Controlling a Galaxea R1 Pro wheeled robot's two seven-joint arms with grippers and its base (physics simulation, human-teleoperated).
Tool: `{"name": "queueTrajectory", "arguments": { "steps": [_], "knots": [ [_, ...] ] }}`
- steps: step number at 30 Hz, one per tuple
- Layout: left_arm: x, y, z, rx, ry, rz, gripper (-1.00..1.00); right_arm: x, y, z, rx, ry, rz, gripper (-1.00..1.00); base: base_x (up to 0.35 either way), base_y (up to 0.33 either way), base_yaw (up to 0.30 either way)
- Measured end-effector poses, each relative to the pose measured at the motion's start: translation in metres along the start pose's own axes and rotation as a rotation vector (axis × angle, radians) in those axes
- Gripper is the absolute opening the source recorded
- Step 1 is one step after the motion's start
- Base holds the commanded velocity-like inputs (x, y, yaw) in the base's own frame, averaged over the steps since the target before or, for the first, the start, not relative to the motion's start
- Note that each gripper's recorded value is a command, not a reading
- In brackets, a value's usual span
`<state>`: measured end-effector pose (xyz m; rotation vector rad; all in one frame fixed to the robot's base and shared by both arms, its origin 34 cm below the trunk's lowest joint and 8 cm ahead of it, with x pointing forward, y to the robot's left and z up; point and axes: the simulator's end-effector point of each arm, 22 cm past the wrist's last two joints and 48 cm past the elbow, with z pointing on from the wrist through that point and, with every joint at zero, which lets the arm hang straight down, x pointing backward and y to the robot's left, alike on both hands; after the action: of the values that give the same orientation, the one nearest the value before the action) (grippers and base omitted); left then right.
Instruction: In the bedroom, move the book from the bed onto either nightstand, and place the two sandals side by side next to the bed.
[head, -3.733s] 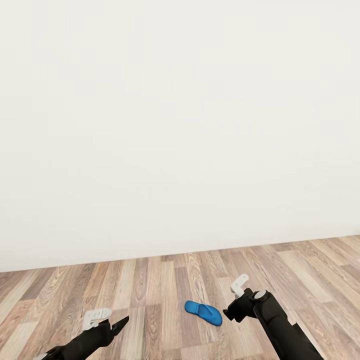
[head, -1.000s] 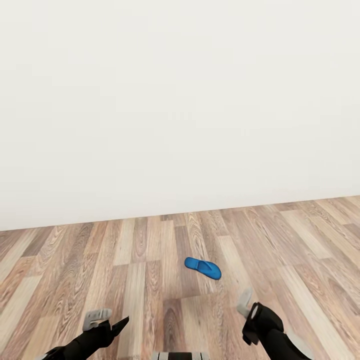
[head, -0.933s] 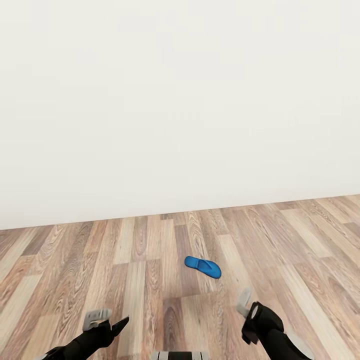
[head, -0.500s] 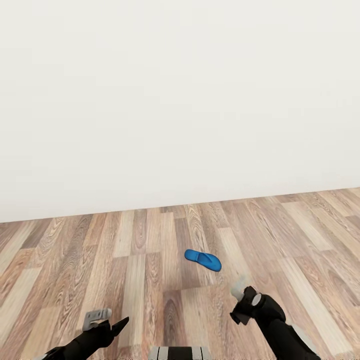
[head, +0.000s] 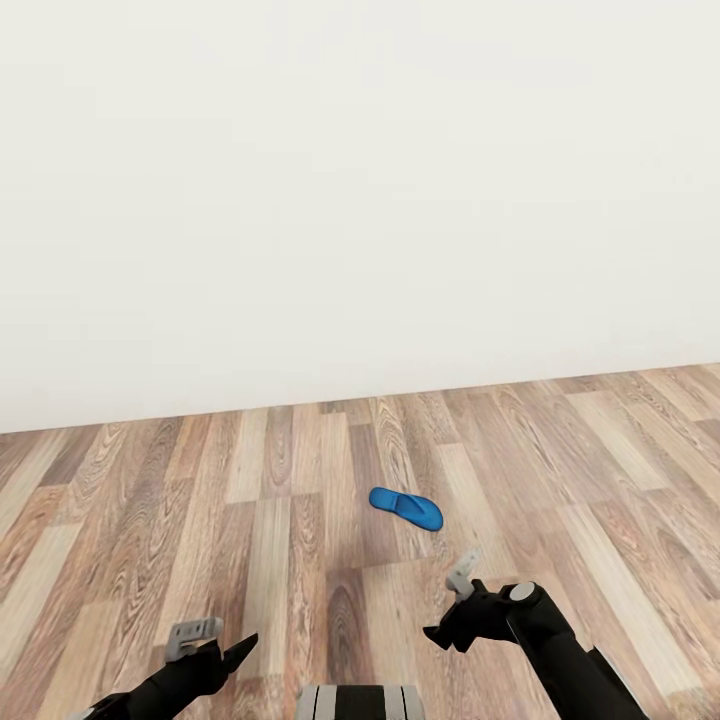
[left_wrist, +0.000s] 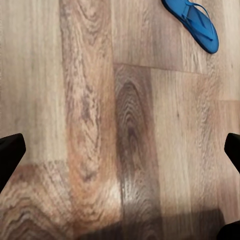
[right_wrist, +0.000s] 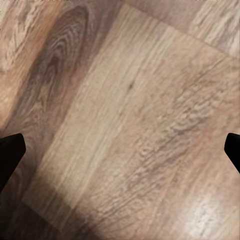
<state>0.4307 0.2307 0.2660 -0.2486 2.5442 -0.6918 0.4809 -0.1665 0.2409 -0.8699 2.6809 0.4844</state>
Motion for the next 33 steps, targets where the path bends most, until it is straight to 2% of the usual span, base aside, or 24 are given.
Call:
{"name": "queueTrajectory", "arguments": {
  "steps": [5, 11, 19, 33],
  "knots": [
    [-0.0009, 0.0011, -0.0007, -0.001, -0.003, -0.002, 1.00, -0.0011, 0.0017, 0.0005, -0.003, -0.002, 0.000, 1.00, 0.045, 0.000, 0.000],
    [0.0074, 0.0065, -0.0002, -0.009, 0.013, -0.016, 1.00, -0.0020, 0.0027, 0.0006, -0.003, -0.004, 0.000, 1.00, 0.275, 0.000, 0.000],
    [0.0065, 0.0067, 0.0003, -0.008, 0.005, -0.010, 1.00, -0.0020, 0.0026, 0.0009, -0.003, -0.003, 0.000, 1.00, 0.127, 0.004, 0.000],
    [0.0058, 0.0071, 0.0000, -0.009, 0.002, -0.009, 1.00, -0.0018, 0.0016, 0.0006, 0.000, -0.004, -0.001, 1.00, 0.241, 0.166, 0.000]
  ]
}}
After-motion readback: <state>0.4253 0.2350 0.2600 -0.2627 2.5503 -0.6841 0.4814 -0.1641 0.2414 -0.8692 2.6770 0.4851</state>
